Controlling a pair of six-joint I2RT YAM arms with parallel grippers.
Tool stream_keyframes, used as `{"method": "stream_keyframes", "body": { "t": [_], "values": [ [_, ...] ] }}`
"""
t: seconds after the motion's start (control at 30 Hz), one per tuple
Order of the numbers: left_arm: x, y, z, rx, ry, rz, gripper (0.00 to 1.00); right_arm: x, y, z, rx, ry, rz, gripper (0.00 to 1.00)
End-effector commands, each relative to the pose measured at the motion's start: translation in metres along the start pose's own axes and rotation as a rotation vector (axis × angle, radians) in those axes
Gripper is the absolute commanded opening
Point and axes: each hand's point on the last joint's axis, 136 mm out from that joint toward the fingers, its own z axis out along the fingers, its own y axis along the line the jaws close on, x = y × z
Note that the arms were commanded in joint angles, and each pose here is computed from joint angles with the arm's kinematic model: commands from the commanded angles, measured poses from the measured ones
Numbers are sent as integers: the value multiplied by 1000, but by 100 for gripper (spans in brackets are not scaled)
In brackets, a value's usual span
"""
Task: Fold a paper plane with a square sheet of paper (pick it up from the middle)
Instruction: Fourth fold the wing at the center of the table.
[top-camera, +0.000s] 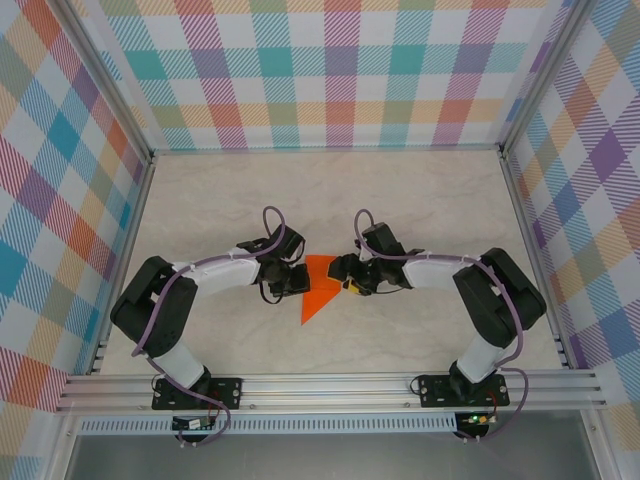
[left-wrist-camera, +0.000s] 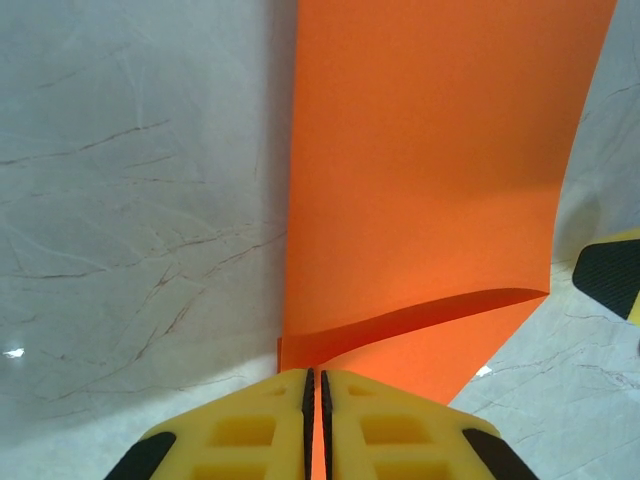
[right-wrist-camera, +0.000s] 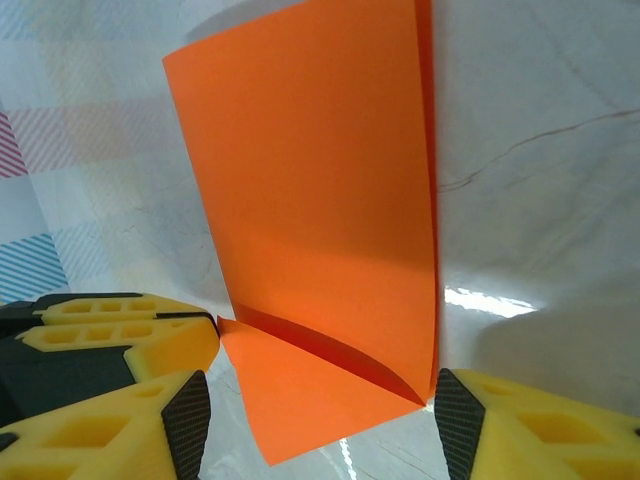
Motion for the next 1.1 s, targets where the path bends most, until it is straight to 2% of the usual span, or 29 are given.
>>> {"method": "stream_keyframes", "body": {
  "t": [0.0, 0.37, 0.73, 0.97, 1.07],
  "values": [
    [-4, 7, 4, -21, -2, -25, 12, 2, 3, 7, 4, 19, 16, 63],
    [5, 26, 20, -70, 30, -45, 11, 6, 9, 11, -16, 24, 31, 60],
    [6, 26, 16, -70, 24, -31, 12, -4, 24, 9, -28, 6, -6, 59],
    [0, 18, 1, -50, -12, -7, 15, -14, 29, 19, 9, 33, -86, 46],
    [-4, 14, -13, -45, -43, 11, 17, -20, 28, 25, 23, 47, -112, 45]
  ]
}}
